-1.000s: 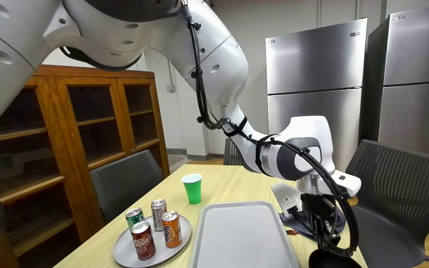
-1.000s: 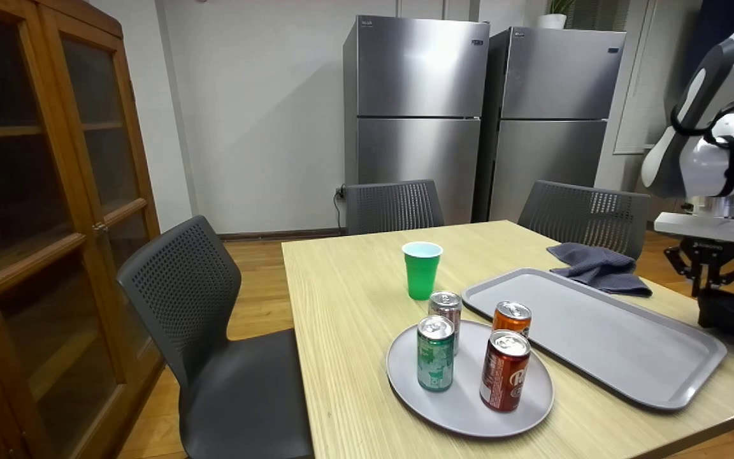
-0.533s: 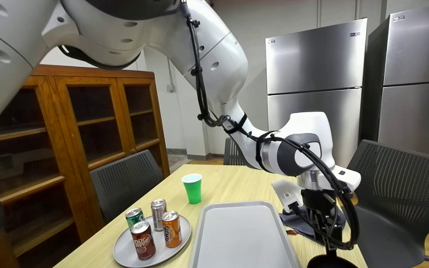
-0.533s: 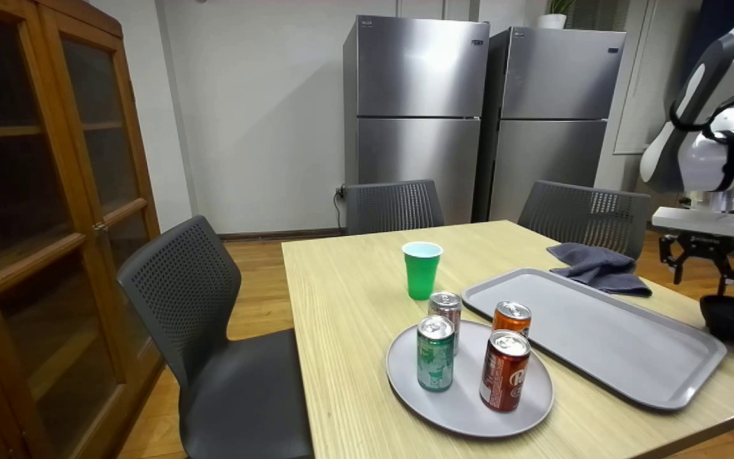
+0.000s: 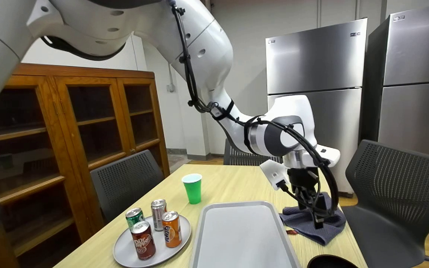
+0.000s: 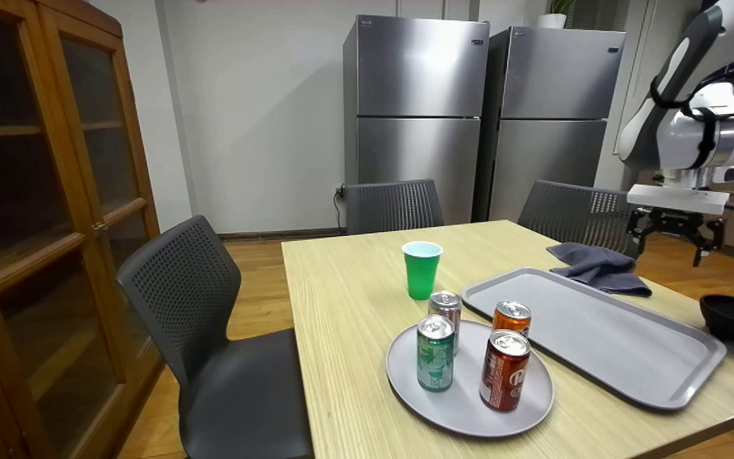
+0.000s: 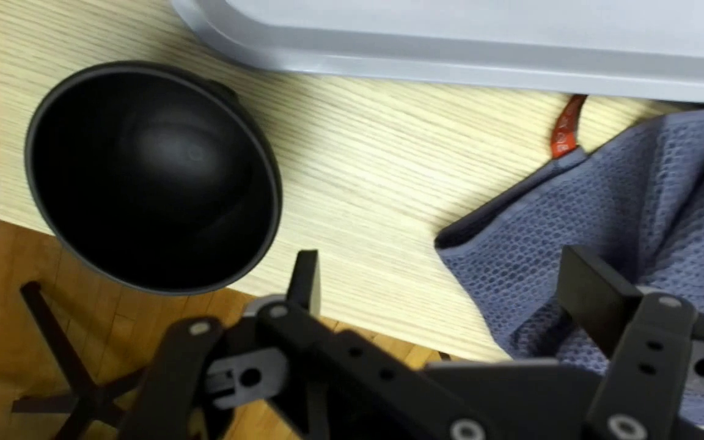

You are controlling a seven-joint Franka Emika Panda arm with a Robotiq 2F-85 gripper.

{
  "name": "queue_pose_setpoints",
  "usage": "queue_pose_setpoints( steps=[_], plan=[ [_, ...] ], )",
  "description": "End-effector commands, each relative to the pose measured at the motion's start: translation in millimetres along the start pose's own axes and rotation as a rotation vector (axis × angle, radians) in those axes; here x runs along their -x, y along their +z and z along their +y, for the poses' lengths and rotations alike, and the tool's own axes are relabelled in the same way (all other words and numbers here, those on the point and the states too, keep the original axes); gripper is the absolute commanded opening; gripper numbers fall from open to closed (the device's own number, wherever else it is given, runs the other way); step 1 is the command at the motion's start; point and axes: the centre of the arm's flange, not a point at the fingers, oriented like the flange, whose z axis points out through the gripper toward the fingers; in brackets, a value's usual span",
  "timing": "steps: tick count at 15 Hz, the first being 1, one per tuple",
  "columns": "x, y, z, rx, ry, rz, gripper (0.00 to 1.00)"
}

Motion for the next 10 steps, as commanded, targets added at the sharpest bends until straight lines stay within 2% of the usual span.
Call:
queue_pose_setpoints(
  steps=[1, 6, 10],
  plan=[
    [24.6, -28.7, -18.1, -0.034, -0.059, 0.011, 1.0],
    [68.2, -51.9, -54.3, -0.078, -0.157, 0.015, 1.0],
    [117.3, -68.1, -86.2, -0.104, -0.248, 0.001, 1.0]
  ],
)
